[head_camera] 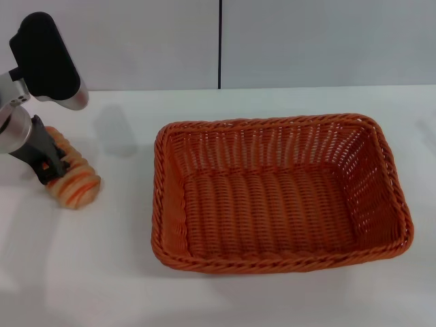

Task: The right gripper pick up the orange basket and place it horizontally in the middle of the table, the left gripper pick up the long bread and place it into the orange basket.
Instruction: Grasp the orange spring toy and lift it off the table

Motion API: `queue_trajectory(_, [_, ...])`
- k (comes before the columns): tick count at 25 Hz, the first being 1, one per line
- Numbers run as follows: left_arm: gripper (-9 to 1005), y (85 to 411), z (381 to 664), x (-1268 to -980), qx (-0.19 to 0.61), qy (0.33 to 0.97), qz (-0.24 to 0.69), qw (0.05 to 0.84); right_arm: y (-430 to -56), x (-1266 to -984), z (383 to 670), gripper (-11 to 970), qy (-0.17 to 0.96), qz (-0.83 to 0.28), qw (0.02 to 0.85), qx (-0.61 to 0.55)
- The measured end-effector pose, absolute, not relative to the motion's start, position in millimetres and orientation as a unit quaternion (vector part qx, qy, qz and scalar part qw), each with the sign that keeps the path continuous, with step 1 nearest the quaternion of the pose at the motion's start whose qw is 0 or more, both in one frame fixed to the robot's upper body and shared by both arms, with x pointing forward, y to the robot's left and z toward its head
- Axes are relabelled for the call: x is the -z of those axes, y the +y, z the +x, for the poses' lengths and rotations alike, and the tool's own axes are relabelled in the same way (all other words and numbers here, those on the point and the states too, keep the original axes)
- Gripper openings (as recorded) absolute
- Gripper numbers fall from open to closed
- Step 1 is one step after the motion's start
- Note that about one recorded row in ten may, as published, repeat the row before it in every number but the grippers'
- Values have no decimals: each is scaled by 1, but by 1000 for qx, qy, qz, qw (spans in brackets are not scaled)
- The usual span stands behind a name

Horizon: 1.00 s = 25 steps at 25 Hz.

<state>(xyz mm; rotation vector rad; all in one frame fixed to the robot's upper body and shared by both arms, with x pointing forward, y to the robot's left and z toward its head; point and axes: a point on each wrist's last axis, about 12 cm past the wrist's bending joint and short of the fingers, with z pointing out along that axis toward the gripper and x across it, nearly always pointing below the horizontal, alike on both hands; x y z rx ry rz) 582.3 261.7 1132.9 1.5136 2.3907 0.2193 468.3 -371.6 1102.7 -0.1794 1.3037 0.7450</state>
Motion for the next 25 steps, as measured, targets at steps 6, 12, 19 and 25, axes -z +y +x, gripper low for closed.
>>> queue_trajectory(6, [180, 259, 583, -1130, -73, 836, 525, 145, -372, -1103, 468, 545, 591, -82, 728, -338])
queue_trajectory(12, [178, 255, 583, -1124, -76, 836, 526, 140, -372, -1102, 467, 545, 593, -80, 727, -337])
queue_trajectory(19, [85, 251, 583, -1131, -84, 829, 531, 155, -373, -1101, 465, 545, 593, -80, 727, -338])
queue_trajectory(25, [28, 249, 583, -1138, -87, 828, 530, 162, -373, -1101, 464, 545, 593, -78, 726, -338])
